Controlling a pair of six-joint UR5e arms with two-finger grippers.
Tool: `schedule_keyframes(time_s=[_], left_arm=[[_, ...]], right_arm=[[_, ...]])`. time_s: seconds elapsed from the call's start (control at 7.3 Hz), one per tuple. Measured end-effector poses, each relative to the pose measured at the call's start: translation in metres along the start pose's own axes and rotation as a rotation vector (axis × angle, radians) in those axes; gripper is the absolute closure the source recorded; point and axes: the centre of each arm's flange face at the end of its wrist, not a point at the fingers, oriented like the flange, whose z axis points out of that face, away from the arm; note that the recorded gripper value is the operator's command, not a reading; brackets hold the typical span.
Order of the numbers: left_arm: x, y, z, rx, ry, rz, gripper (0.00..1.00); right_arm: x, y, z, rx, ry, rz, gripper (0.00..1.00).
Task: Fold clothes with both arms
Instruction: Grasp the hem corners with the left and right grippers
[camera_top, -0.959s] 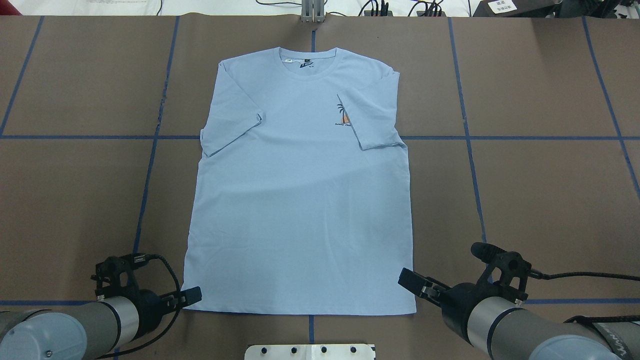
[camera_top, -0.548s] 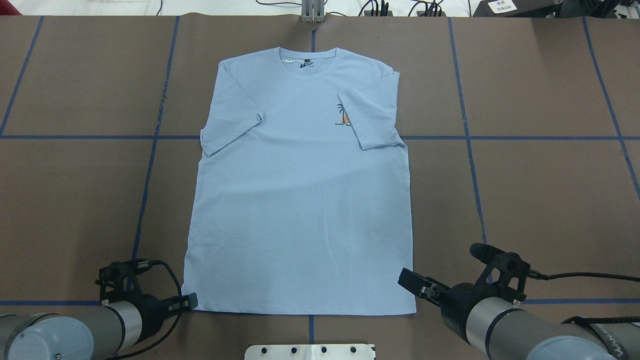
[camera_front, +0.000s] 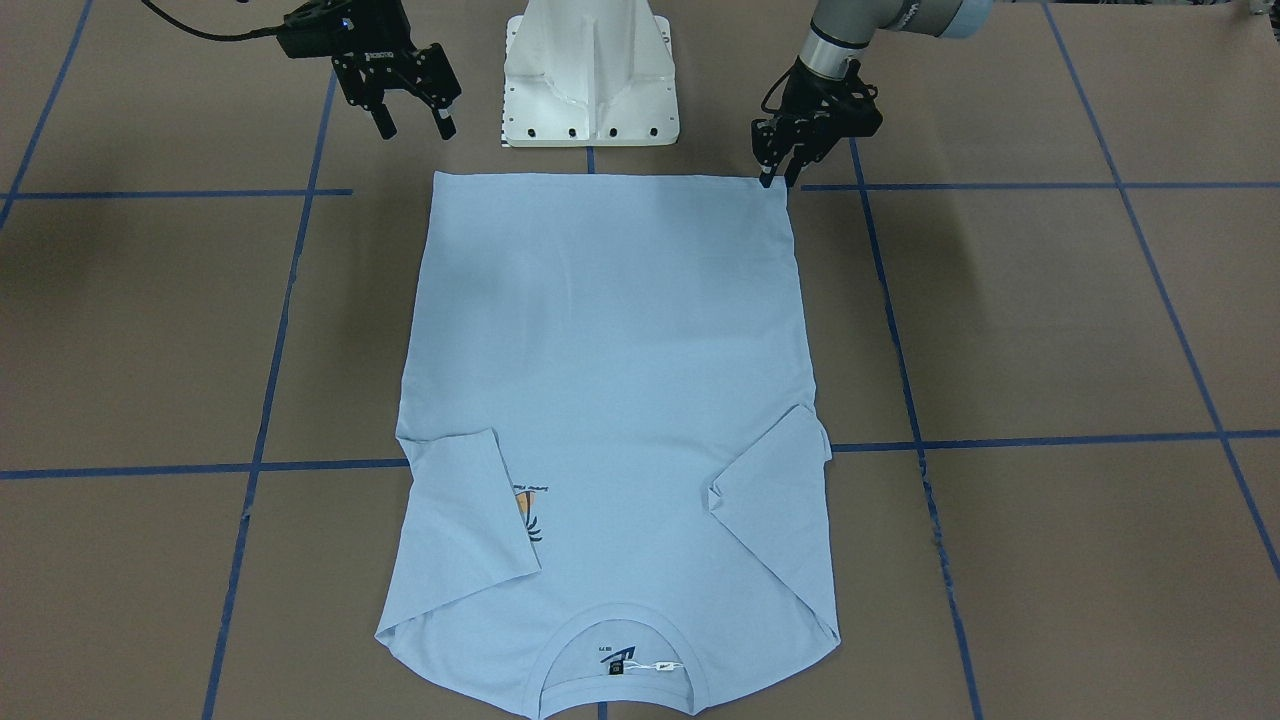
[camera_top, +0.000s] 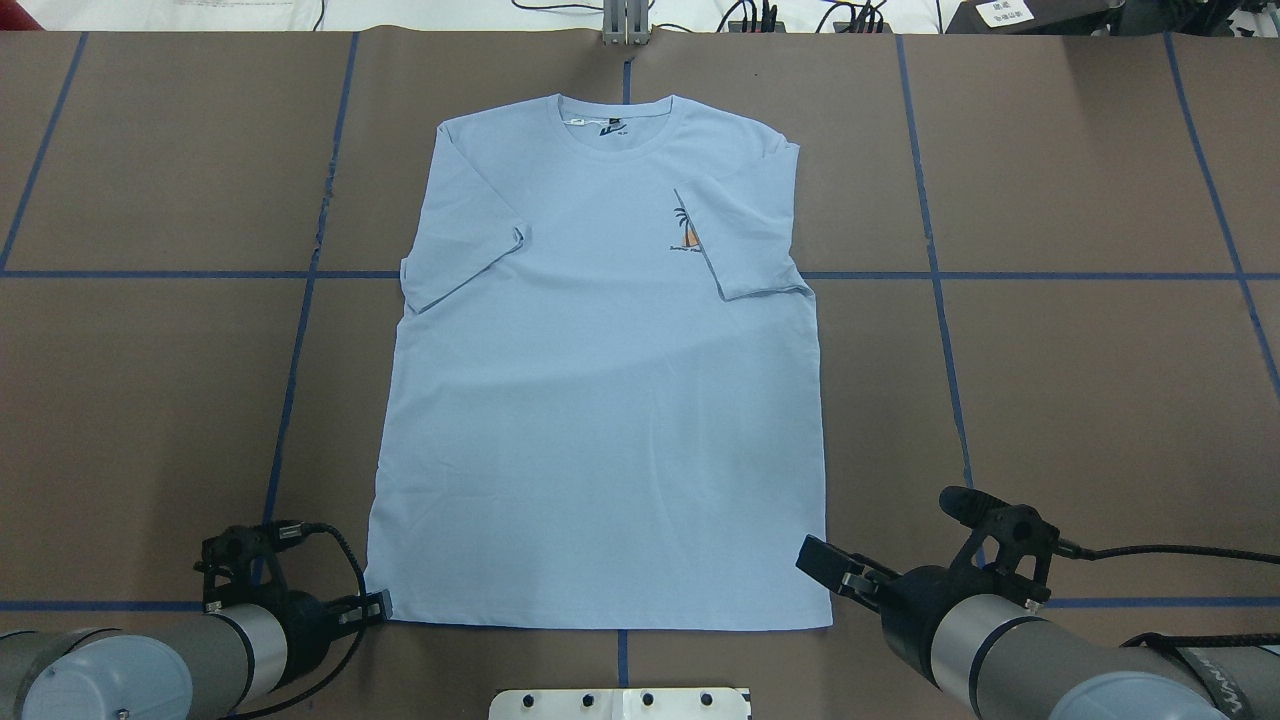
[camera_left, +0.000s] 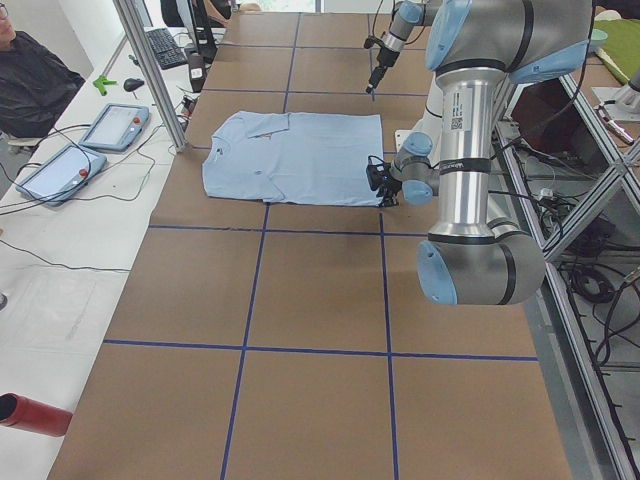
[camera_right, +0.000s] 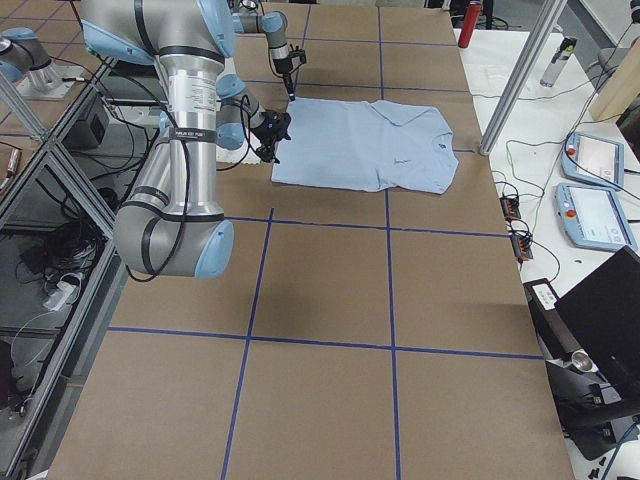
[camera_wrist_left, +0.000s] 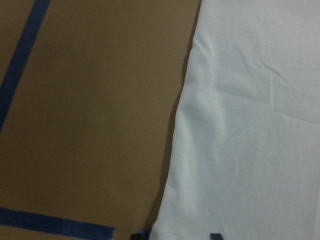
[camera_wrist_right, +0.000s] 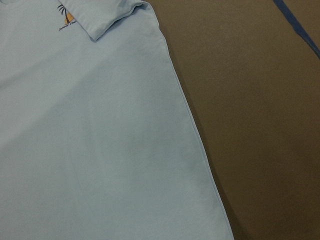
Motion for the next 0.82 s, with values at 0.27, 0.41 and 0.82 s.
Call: schedule_keyframes(time_s=[0.27, 0.41, 0.82], left_arm=[[0.0003, -0.0003, -0.0005, 0.0, 0.001, -0.001, 0.7], [0.0003, -0.0004, -0.0008, 0.0, 0.001, -0.001, 0.7], [-0.0006, 0.0003, -0.0013, -0.001, 0.0, 0.0, 0.85]], right_arm=[[0.0016, 0.0007, 0.0045, 0.011, 0.004, -0.004, 0.0], [0.0023, 0.0011, 0.0073, 0.02, 0.005, -0.006, 0.0], [0.0026, 0.0033, 0.0092, 0.024, 0.005, -0.008, 0.01]])
